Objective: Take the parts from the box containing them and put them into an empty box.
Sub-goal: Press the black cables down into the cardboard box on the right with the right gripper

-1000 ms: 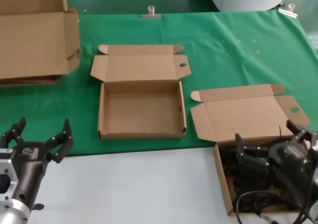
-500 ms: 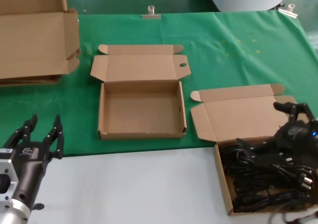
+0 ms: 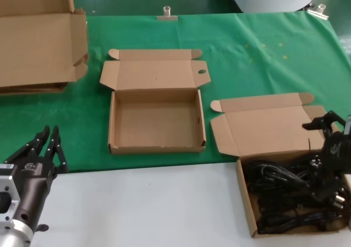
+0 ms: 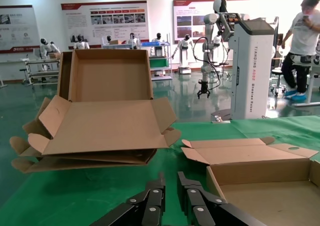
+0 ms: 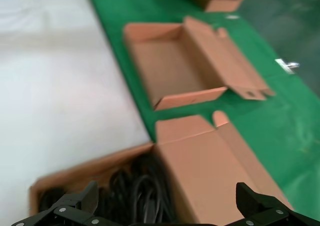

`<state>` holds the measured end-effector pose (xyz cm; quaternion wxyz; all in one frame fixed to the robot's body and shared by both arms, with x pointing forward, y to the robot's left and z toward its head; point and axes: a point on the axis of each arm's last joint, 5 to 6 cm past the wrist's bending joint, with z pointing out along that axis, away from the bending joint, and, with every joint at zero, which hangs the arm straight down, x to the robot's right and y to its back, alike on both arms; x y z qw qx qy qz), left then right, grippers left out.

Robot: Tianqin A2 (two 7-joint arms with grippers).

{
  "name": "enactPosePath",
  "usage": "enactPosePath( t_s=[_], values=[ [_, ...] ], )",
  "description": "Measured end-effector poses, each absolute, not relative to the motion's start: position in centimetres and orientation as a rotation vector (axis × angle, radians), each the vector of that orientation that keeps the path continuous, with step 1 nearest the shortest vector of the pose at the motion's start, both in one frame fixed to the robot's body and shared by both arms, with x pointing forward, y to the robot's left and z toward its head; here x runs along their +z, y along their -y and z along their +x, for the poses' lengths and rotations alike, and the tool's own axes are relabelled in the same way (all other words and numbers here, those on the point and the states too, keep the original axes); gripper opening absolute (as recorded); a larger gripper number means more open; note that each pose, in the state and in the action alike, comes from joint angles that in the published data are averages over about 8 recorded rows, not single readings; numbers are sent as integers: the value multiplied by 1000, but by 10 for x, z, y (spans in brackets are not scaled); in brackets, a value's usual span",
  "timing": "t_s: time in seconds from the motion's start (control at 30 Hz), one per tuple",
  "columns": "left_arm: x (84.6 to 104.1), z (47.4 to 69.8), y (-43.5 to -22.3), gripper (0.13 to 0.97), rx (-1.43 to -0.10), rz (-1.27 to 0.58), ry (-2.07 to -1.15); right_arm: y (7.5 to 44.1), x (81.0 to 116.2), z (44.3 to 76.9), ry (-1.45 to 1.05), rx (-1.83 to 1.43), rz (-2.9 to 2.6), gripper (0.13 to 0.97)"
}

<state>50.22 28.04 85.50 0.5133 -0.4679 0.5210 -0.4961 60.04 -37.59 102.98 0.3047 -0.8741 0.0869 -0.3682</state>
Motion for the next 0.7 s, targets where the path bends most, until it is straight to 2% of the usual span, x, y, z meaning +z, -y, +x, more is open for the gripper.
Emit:
enactPosePath(
  t_s=[0.2, 0.5, 0.7],
  values=[
    [855, 502, -280, 192, -1193, -1125, -1253, 379, 1042, 613, -64, -902, -2465, 966],
    [855, 502, -280, 172, -1193, -1125, -1253, 389, 1045, 633, 153, -805, -2617, 966],
    [855, 502, -280, 172, -1193, -1125, -1253, 393, 1038, 648, 188, -796, -2647, 966]
  ],
)
